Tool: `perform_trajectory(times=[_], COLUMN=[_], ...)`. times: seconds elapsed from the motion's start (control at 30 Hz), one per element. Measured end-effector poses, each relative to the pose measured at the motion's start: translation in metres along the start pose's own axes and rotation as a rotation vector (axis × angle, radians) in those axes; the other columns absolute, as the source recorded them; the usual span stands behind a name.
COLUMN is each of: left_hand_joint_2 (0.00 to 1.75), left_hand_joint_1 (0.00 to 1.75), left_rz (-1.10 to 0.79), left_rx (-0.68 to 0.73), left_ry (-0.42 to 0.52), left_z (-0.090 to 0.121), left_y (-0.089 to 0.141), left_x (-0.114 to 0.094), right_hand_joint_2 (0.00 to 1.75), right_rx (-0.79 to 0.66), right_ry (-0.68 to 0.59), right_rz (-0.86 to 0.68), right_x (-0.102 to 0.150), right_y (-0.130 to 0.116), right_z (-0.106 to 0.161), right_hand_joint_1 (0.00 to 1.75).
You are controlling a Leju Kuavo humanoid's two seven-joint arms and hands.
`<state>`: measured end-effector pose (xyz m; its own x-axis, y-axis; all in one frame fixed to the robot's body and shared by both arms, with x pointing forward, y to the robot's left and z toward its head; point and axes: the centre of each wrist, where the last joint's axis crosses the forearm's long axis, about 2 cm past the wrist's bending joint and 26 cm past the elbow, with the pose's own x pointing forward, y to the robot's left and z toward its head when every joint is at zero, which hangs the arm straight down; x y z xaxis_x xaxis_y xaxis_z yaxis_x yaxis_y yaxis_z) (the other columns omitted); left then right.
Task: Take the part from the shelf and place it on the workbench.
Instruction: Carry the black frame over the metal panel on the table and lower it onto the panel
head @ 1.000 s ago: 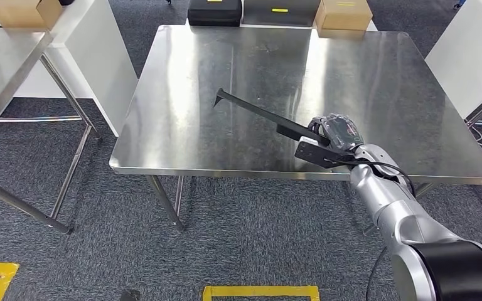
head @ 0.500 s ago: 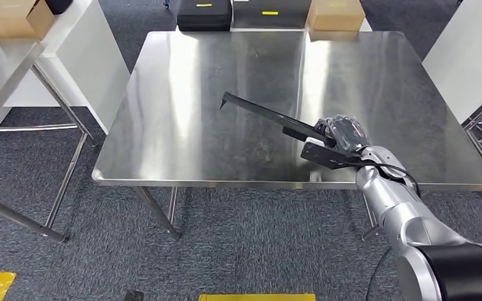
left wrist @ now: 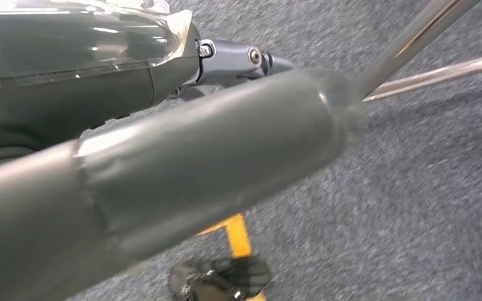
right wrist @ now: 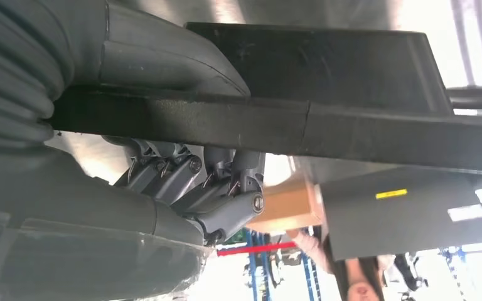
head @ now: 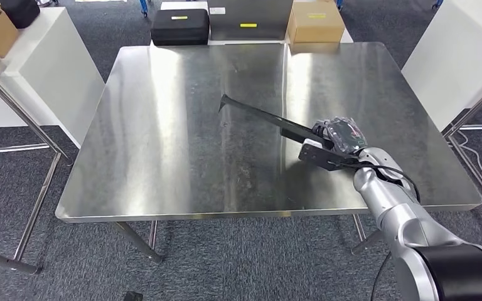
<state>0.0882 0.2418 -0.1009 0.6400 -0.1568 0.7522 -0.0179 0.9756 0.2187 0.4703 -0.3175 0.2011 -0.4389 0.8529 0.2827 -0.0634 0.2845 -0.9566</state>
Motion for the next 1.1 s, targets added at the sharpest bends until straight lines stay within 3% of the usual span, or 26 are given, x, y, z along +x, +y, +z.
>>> perform_trajectory(times=[0.13,0.4,0.63,0.93,1.1], left_hand_joint_2=[0.0,0.0,0.0,0.0,0.0], left_hand_joint_1=[0.0,0.0,0.0,0.0,0.0], left_rz=[0.003,-0.001,-0.037,-0.049,-0.045], left_rx=[-0.003,0.005,0.053,0.081,0.091], left_ry=[-0.011,-0.035,-0.09,-0.093,-0.096], left_z=[-0.002,0.001,0.001,0.002,0.002], left_y=[-0.003,-0.006,-0.008,-0.012,-0.021], left_x=[0.004,0.003,0.004,0.006,0.011], right_hand_joint_2=[1.75,1.75,1.75,1.75,1.75], right_rx=[-0.014,0.011,0.041,0.074,0.088], right_ry=[0.001,-0.052,-0.171,-0.293,-0.33], right_rz=[0.01,-0.011,-0.064,-0.156,-0.153], right_x=[-0.003,-0.003,0.022,0.068,0.082], right_y=[-0.006,0.006,0.018,0.04,0.045], right_z=[0.0,0.004,-0.008,-0.024,-0.028], right_hand_joint_1=[1.73,1.73,1.73,1.73,1.73])
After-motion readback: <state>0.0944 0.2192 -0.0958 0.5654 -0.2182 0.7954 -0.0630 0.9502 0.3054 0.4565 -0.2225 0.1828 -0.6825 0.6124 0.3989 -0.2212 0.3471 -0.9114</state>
